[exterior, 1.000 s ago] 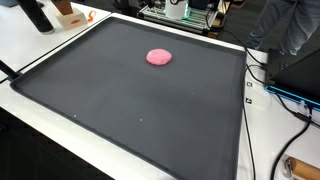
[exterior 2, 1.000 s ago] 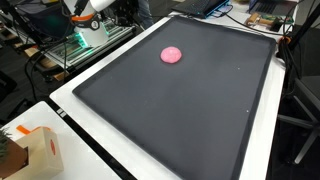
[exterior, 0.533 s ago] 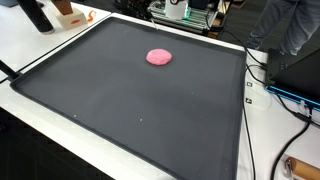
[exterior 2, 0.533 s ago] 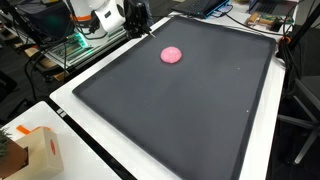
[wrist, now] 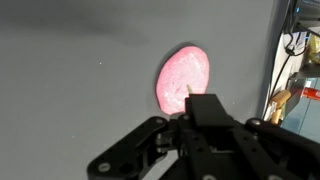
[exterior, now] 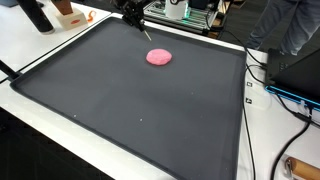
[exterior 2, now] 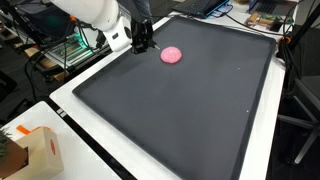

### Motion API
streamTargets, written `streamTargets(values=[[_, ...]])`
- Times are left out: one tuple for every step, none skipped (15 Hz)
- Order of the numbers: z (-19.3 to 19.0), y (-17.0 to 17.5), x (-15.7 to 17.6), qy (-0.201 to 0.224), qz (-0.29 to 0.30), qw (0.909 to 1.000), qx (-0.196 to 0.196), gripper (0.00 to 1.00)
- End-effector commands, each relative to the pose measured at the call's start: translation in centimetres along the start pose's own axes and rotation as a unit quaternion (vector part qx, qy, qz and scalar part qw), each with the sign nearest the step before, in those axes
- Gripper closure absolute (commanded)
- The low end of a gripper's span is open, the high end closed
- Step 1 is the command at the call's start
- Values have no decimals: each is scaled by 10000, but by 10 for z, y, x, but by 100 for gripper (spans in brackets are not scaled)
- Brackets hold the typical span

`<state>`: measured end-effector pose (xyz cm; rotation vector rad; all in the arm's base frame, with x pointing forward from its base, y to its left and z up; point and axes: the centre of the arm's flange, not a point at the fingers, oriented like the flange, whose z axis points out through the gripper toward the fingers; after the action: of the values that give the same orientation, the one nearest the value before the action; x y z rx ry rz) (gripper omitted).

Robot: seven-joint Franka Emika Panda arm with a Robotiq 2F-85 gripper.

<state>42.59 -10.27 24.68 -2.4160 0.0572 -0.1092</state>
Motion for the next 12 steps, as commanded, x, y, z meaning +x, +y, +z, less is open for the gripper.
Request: streamTargets(values=[[8, 18, 16, -18, 52, 10000, -52, 97], [9, 20, 21, -34, 65, 9999, -99, 97], [9, 22, 24, -50, 72, 9999, -112, 97], [10, 23, 28, -65, 71, 9998, -149, 97], [10, 25, 31, -81, 92, 9998, -162, 97], [11, 25, 34, -103, 84, 9996, -237, 97], [12, 26, 36, -135, 101, 9994, -297, 97], [12, 25, 39, -145, 96, 9992, -363, 97], [12, 24, 42, -159, 82, 9989, -434, 97], [12, 21, 44, -180, 64, 9986, -491, 97], [12, 17, 47, -207, 25, 9983, -540, 97], [13, 13, 50, -240, -8, 9979, -607, 97]])
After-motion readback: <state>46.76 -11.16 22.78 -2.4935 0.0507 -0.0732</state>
